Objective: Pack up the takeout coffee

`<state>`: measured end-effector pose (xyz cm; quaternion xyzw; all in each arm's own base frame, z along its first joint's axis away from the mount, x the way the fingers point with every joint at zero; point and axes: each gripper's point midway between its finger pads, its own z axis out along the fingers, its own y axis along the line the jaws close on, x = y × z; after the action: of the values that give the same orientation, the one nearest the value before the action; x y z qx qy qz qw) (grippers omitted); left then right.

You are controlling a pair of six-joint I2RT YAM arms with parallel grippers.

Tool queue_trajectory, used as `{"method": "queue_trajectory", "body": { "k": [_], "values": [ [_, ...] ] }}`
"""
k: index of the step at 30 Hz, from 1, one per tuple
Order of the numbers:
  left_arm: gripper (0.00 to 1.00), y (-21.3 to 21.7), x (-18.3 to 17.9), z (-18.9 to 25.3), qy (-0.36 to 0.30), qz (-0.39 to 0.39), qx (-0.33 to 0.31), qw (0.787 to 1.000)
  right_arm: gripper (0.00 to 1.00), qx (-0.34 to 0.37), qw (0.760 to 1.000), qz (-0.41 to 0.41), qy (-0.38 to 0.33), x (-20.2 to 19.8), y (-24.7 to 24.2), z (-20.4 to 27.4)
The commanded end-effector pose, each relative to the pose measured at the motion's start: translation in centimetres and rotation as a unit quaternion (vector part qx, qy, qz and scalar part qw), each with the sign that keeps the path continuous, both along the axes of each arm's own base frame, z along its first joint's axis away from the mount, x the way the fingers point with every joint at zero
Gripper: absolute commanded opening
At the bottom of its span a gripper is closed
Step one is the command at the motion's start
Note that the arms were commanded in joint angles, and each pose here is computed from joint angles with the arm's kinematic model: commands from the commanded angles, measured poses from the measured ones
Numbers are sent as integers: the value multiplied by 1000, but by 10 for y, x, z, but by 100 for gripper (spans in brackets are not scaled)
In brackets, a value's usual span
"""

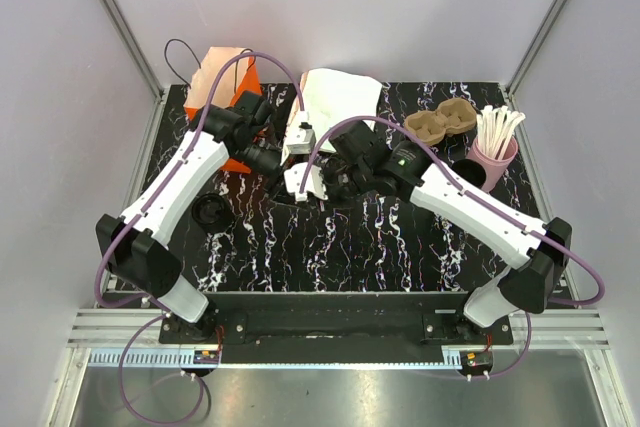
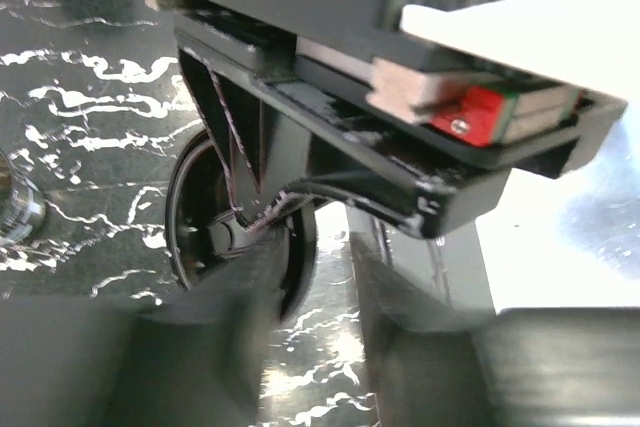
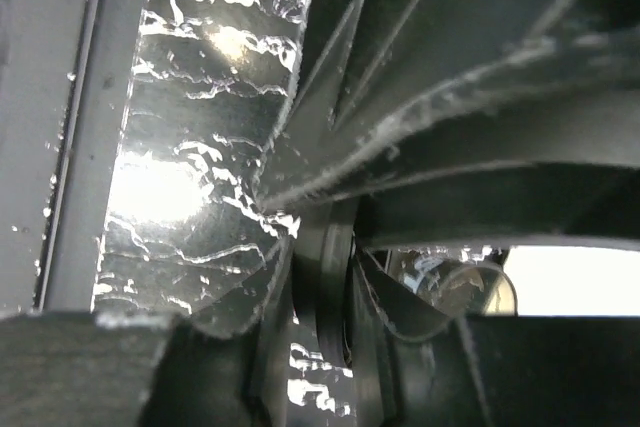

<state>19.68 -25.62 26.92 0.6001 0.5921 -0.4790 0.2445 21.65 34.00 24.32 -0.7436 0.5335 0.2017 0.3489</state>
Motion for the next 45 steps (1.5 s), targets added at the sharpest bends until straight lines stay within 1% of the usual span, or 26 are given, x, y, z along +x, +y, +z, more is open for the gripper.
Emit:
{"method": "queue_trajectory", "body": {
  "k": [1, 2, 4, 6, 8, 9, 12, 16, 18, 19, 20, 21, 22, 23, 24, 26, 27, 30, 34, 40, 45],
  "values": [
    [54, 17, -40, 13, 72, -4, 28, 997, 27, 18, 1000, -3, -11, -2, -3, 14],
    [66, 17, -38, 14, 65, -3, 29, 997, 26, 19, 1000, -2, -6, -4, -4, 15],
    [73, 19, -33, 14, 56, 4, 39, 998, 27, 23, 1000, -4, -1, -9, -8, 20],
    [84, 19, -27, 20, 41, 10, 39, 998, 26, 25, 1000, -3, 6, -13, -9, 20],
    [88, 21, -24, 23, 25, 15, 44, 999, 27, 29, 1000, -6, 10, -17, -13, 24],
    [92, 21, -21, 29, 12, 20, 40, 999, 26, 30, 999, -6, 12, -19, -14, 24],
    [99, 20, -15, 38, -18, 26, 36, 999, 26, 35, 999, -10, 23, -24, -16, 26],
    [99, 20, -8, 38, -44, 35, 40, 998, 27, 52, 997, -8, 64, -31, -15, 26],
    [99, 19, -3, 29, -58, 44, 46, 996, 27, 64, 993, -22, 92, -23, -18, 27],
    [99, 18, -2, 26, -58, 52, 48, 996, 26, 82, 989, -26, 120, -19, -21, 31],
    [99, 14, 6, 26, -79, 57, 39, 994, 27, 93, 986, -31, 133, -15, -23, 36],
    [99, 15, 2, 17, -80, 57, 45, 994, 27, 100, 983, -34, 150, -11, -24, 37],
    [99, 11, 8, 16, -93, 63, 39, 993, 27, 114, 977, -24, 177, -15, -22, 41],
    [99, 9, 8, 14, -97, 64, 39, 992, 26, 123, 974, -36, 186, -6, -28, 44],
    [99, 7, 6, 12, -104, 64, 42, 992, 26, 131, 969, -26, 209, -7, -26, 44],
    [99, 0, 11, 6, -112, 72, 39, 990, 26, 141, 960, -31, 240, -3, -28, 44],
    [99, -2, 12, 6, -120, 76, 39, 989, 26, 147, 953, -18, 265, -7, -26, 44],
    [99, -10, 24, 3, -128, 99, 33, 986, 26, 152, 940, -9, 306, -10, -25, 38],
    [99, -16, 43, 7, -152, 132, 21, 979, 26, 152, 931, -8, 331, -12, -27, 33],
    [99, -16, 56, 15, -191, 166, -1, 968, 26, 158, 925, -13, 346, -10, -33, 32],
    [99, -25, 44, 21, -172, 133, -29, 976, 26, 164, 917, -9, 363, -7, -34, 30]
  ]
}}
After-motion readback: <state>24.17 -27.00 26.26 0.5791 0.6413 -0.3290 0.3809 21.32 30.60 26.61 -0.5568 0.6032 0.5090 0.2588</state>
